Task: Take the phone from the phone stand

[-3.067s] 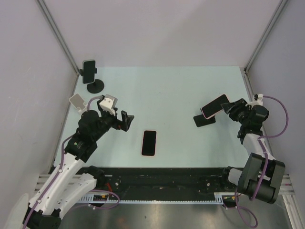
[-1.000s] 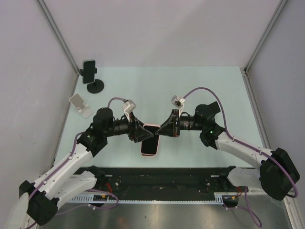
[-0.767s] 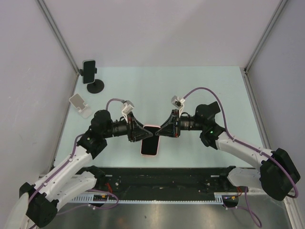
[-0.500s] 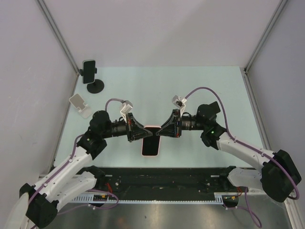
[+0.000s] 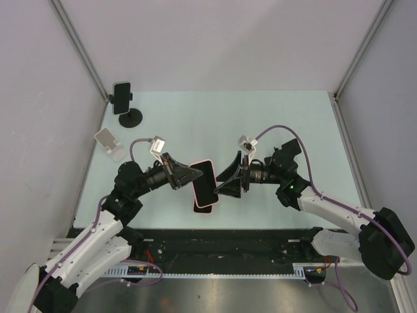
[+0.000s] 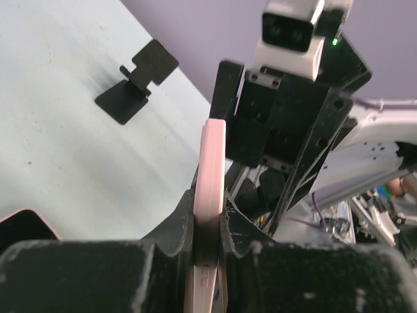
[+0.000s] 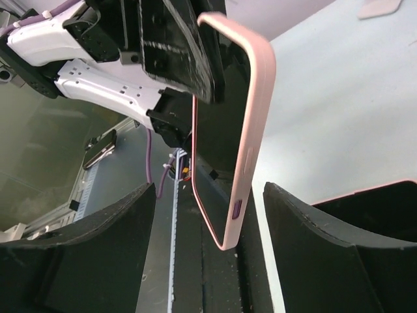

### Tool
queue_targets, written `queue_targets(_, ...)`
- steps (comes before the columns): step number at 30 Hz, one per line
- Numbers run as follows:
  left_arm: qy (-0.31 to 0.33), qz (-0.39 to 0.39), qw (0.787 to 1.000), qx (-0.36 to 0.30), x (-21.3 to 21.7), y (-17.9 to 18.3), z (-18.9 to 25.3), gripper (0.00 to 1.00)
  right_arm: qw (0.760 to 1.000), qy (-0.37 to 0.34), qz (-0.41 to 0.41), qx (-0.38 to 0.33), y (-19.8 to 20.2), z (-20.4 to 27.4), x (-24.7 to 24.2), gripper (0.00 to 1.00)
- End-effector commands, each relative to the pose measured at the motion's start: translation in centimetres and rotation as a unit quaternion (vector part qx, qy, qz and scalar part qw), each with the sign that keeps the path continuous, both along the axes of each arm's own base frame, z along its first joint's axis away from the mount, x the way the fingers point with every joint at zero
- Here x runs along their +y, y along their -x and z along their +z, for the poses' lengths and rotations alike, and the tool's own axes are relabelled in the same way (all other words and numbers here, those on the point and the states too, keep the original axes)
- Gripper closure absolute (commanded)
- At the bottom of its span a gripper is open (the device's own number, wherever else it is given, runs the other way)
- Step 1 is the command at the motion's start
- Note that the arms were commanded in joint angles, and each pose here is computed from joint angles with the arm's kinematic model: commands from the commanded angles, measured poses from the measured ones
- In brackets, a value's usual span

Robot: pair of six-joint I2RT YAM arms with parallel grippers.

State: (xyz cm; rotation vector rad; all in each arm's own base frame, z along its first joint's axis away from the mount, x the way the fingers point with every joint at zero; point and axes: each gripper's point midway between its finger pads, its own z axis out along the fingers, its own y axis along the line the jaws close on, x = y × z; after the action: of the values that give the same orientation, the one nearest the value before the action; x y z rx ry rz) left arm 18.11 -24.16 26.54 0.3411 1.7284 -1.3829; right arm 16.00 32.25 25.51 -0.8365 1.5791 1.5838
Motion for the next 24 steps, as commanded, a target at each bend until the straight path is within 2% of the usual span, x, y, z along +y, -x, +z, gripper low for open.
queue_targets(1,0.099,0.039,0.994,-0.034,0.9,-0.4,5.3,1.00,1.000,-0.020,0.007,-0.001,0.9,0.6,0.2,0.28)
queue_targets(7,0.141,0.035,0.988,-0.048,1.3,0.3,7.1,0.99,1.000,-0.015,0.014,0.012,1.5,-0.4,0.9,0.31)
queue_targets(11,0.145,0.028,0.988,-0.047,1.2,0.5,7.2,1.00,0.999,-0.027,0.025,0.018,2.0,0.0,1.3,0.44)
queue_targets(14,0.146,0.027,0.988,-0.042,1.1,0.5,6.9,1.00,0.999,-0.036,0.030,0.022,2.1,0.5,1.4,0.59)
queue_targets(15,0.146,0.027,0.988,-0.042,1.2,0.5,6.8,1.00,0.999,-0.039,0.029,0.023,2.1,0.6,1.4,0.71)
queue_targets(17,0.143,0.029,0.988,-0.040,1.1,0.4,6.5,1.00,0.998,-0.040,0.028,0.027,2.1,0.8,1.4,0.83)
queue_targets(18,0.142,0.031,0.988,-0.044,1.2,0.4,6.5,0.98,0.998,-0.038,0.026,0.032,2.1,0.7,1.3,0.94)
queue_targets(20,0.138,0.038,0.989,-0.047,1.4,0.1,6.2,0.88,0.998,-0.036,0.015,0.042,1.9,0.8,1.2,1.00)
queue_targets(21,0.134,0.038,0.989,-0.053,1.4,0.0,6.1,0.74,0.998,-0.027,0.008,0.055,1.7,0.3,1.2,1.00)
queue_targets(23,0.126,0.054,0.989,-0.062,2.1,-0.8,5.9,0.58,0.998,-0.021,-0.008,0.063,1.5,0.3,1.0,1.00)
queue_targets(24,0.123,0.053,0.989,-0.063,2.4,-0.9,5.8,0.43,0.997,-0.008,-0.017,0.077,1.4,-0.3,0.7,1.00)
